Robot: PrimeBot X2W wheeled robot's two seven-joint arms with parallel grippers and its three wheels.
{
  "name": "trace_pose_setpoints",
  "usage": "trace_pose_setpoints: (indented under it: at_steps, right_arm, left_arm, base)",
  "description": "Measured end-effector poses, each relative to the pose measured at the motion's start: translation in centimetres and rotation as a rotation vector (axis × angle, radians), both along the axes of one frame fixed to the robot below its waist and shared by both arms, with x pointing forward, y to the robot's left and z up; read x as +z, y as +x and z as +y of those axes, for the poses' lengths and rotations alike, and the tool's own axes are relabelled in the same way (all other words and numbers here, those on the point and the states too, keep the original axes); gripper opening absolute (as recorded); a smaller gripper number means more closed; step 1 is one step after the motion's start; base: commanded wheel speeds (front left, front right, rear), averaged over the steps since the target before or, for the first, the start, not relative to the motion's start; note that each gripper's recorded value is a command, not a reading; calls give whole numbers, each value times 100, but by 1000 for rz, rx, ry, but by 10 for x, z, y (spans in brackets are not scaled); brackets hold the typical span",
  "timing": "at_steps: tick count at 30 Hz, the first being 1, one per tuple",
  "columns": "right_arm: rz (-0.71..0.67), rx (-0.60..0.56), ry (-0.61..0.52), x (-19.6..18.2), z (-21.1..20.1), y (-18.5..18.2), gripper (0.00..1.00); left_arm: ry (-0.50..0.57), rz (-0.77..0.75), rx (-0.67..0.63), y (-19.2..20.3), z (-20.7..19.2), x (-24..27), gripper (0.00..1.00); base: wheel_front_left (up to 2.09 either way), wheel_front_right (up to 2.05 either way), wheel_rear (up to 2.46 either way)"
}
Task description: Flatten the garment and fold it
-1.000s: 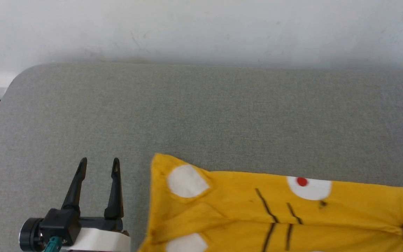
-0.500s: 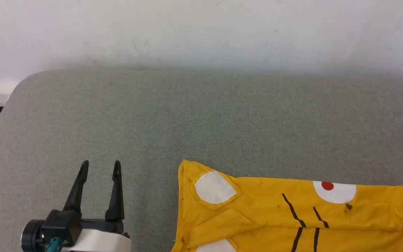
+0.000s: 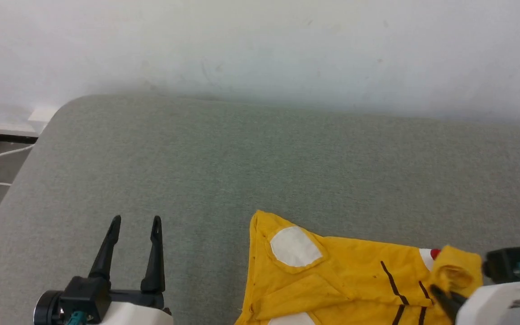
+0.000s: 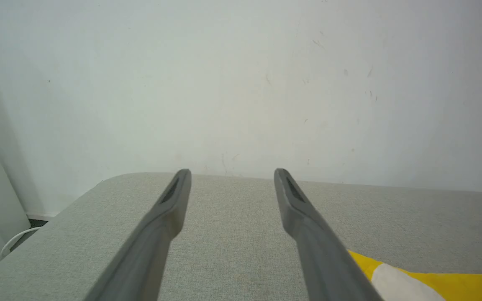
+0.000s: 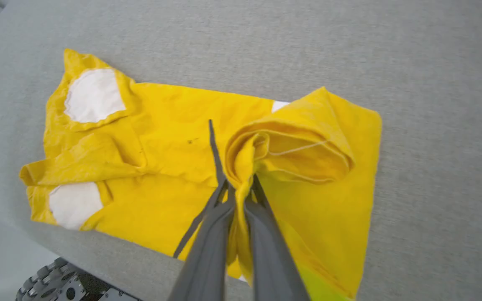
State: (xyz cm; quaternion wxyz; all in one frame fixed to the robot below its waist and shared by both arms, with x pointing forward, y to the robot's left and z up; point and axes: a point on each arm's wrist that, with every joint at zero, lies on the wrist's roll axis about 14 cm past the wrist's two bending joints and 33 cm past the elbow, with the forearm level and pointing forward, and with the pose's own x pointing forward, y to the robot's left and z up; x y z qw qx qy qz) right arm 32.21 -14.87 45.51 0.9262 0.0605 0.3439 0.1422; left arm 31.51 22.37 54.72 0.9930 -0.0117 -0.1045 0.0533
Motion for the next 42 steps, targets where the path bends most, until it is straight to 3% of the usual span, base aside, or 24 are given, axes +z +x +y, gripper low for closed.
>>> trace_pose_setpoints:
  at_steps: [11,18,27,28,29,36,42]
  right_arm:
    - [9,325,233,20,132,7,0]
    - [76,461,255,4,183,5,0]
    - [111,521,227,-24,215,13,0]
    - [114,529,216,-28,217,12,4]
    - [115,535,210,-31,219,12,100]
    - [101,628,256,-23,247,-5,100]
    - [-52,641,247,3,243,9,100]
  left_arm:
    - [-4,8,84,-23,21,-3,100]
    - [-3,25,142,-38,37,-7,100]
    - [-1,33,200,-49,50,-8,100]
    - [-1,36,204,-50,51,-9,100]
    - [-1,38,207,-51,51,-9,100]
    - [6,33,206,-49,52,-7,100]
    - [5,19,181,-44,46,-4,100]
  base:
    - [0,0,0]
    - [0,0,0]
    - [0,0,0]
    - [0,0,0]
    - [0,0,0]
    - [0,0,0]
    - [0,0,0]
